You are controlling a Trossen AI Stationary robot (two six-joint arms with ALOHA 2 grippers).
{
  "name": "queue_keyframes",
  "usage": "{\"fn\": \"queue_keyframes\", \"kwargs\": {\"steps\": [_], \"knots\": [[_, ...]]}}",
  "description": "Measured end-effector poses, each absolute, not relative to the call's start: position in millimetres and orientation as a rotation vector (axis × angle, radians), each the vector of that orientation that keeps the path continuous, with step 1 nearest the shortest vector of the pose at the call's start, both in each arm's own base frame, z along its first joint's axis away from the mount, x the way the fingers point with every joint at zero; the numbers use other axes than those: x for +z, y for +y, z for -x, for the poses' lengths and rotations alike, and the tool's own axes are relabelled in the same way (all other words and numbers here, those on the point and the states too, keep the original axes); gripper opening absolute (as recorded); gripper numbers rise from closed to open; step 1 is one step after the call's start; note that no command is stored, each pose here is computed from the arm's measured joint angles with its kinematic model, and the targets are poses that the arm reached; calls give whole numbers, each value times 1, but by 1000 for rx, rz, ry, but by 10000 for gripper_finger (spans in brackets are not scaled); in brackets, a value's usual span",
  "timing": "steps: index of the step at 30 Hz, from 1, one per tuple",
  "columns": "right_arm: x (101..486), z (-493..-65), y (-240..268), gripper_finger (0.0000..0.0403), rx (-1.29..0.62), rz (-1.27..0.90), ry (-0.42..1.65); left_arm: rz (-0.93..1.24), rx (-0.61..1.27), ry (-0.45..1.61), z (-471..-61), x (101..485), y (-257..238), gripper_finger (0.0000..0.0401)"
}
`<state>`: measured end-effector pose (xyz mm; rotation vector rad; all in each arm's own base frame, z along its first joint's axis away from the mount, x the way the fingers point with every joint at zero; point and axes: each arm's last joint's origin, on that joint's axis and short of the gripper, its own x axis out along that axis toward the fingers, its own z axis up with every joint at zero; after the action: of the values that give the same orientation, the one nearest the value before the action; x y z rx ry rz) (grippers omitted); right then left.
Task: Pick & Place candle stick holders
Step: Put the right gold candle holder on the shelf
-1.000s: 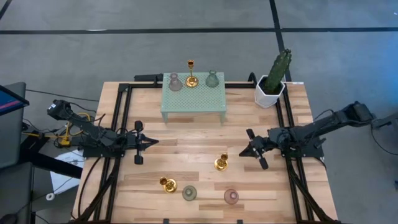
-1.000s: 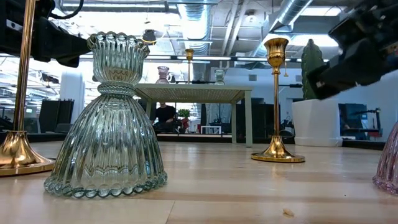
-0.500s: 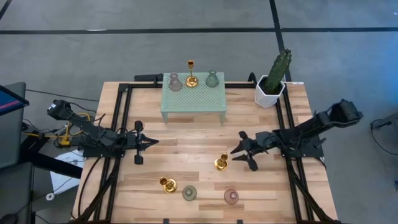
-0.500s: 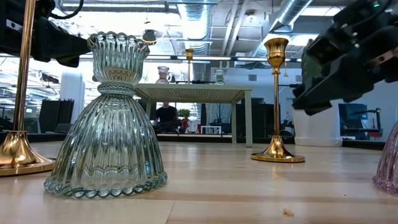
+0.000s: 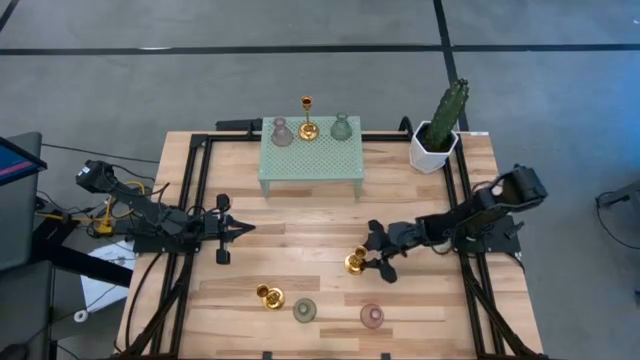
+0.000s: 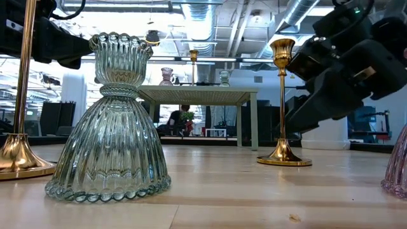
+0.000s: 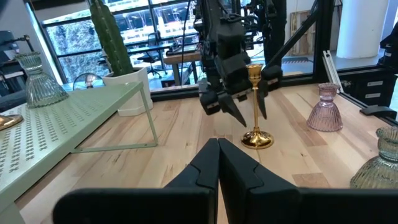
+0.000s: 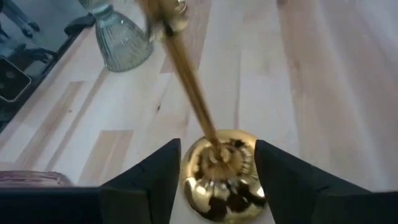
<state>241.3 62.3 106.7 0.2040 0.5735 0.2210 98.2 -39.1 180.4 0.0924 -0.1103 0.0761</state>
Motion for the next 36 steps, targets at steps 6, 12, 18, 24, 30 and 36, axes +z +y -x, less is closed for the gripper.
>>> {"fn": "queue_keyframes", "kwargs": {"steps": [6, 12, 18, 24, 30, 36], "knots": [[106, -259, 75, 152, 252, -197, 570, -93, 76, -110, -98, 180, -39, 6], [108, -260, 76, 75, 255, -197, 569, -93, 76, -110, -98, 180, -39, 6], [112, -261, 75, 13, 251, -196, 548, -92, 76, -110, -98, 180, -39, 6], [127, -260, 65, 7, 223, -229, 511, -93, 76, -110, -98, 180, -39, 6], [160, -262, 50, 5, 174, -224, 505, -92, 76, -110, -98, 180, -39, 6], [214, -280, 38, 3, 172, -61, 501, -93, 76, -110, -98, 180, -39, 6]]}}
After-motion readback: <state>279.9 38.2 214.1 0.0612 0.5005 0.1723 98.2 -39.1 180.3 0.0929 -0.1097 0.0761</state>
